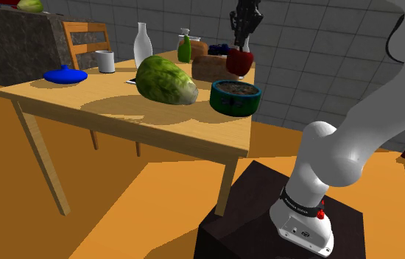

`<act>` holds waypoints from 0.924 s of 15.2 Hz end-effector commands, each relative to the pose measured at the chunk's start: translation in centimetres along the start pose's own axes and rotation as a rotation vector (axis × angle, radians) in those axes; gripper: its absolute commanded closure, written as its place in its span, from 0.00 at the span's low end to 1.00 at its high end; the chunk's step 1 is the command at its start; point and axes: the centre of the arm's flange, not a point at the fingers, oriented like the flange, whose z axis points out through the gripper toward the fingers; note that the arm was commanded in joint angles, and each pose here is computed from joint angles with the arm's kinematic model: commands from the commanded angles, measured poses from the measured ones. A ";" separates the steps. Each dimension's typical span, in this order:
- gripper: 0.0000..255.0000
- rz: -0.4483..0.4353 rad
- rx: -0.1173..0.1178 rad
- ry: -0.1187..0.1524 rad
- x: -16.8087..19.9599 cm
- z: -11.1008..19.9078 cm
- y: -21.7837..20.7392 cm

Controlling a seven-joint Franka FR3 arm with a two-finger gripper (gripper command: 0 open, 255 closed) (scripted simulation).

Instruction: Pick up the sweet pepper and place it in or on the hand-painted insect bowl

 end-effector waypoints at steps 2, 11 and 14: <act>1.00 0.000 -0.001 0.000 -0.1 1.6 0.0; 1.00 0.000 -0.001 0.000 -0.2 5.1 -0.1; 1.00 0.000 -0.001 0.000 -0.2 5.1 -0.1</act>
